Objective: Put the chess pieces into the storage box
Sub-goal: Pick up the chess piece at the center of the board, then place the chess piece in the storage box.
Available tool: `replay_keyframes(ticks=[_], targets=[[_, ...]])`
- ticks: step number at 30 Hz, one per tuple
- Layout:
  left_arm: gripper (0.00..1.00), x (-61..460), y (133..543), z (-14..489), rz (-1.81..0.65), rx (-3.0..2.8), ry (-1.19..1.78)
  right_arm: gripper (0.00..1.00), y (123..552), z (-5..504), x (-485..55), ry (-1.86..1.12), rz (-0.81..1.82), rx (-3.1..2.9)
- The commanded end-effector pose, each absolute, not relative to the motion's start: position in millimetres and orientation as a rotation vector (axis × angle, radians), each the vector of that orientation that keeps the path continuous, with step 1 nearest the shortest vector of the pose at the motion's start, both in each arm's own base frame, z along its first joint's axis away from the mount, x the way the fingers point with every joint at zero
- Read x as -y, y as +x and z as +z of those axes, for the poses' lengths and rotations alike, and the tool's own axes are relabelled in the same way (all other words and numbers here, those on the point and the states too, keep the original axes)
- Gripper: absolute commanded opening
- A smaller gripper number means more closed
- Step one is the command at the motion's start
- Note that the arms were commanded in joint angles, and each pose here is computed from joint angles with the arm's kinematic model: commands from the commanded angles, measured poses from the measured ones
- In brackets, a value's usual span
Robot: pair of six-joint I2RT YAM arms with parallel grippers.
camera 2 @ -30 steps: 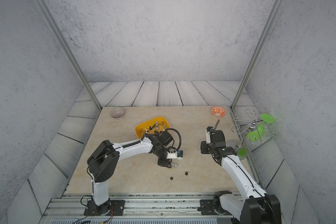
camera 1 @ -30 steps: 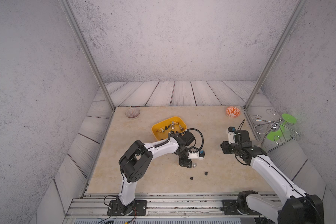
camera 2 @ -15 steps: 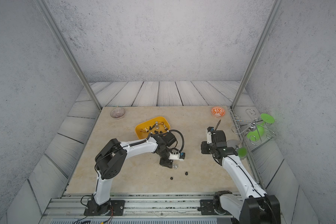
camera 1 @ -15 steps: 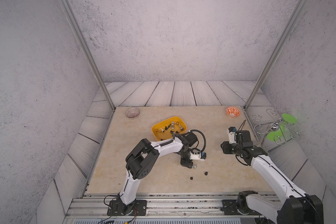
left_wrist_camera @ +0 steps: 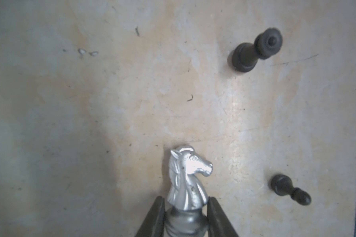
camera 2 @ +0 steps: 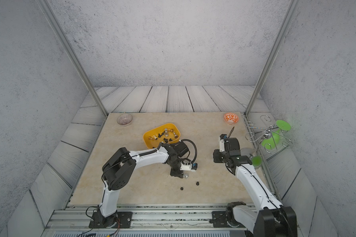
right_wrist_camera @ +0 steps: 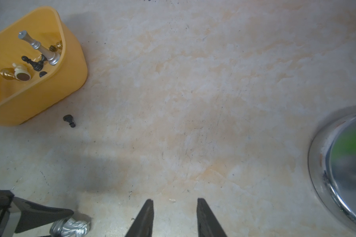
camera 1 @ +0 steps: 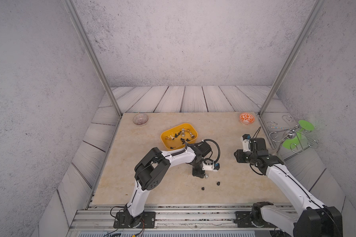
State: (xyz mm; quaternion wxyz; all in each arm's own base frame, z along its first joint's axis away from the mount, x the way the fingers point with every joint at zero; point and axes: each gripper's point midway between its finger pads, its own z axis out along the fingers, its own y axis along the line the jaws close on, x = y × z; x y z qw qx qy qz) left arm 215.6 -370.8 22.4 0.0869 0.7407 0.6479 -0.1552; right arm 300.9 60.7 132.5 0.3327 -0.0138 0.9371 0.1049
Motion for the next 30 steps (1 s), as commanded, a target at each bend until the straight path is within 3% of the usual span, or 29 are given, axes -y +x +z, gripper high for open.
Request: replay_keyframes(ticks=[1,9,18,30], targets=[[0.29,363,211,12,-0.430,-1.952,2.234,0.37,297,139,-60,-0.046,0.275,-2.425],[0.30,362,222,27,-0.362,-1.961,2.132,0.37,296,139,-60,-0.047,0.281,-2.427],[0.30,358,255,78,-0.241,-1.947,1.920,0.37,296,139,-61,-0.047,0.292,-2.427],[0.30,300,365,140,-0.153,-2.096,1.347,0.37,297,139,-65,-0.053,0.323,-2.427]])
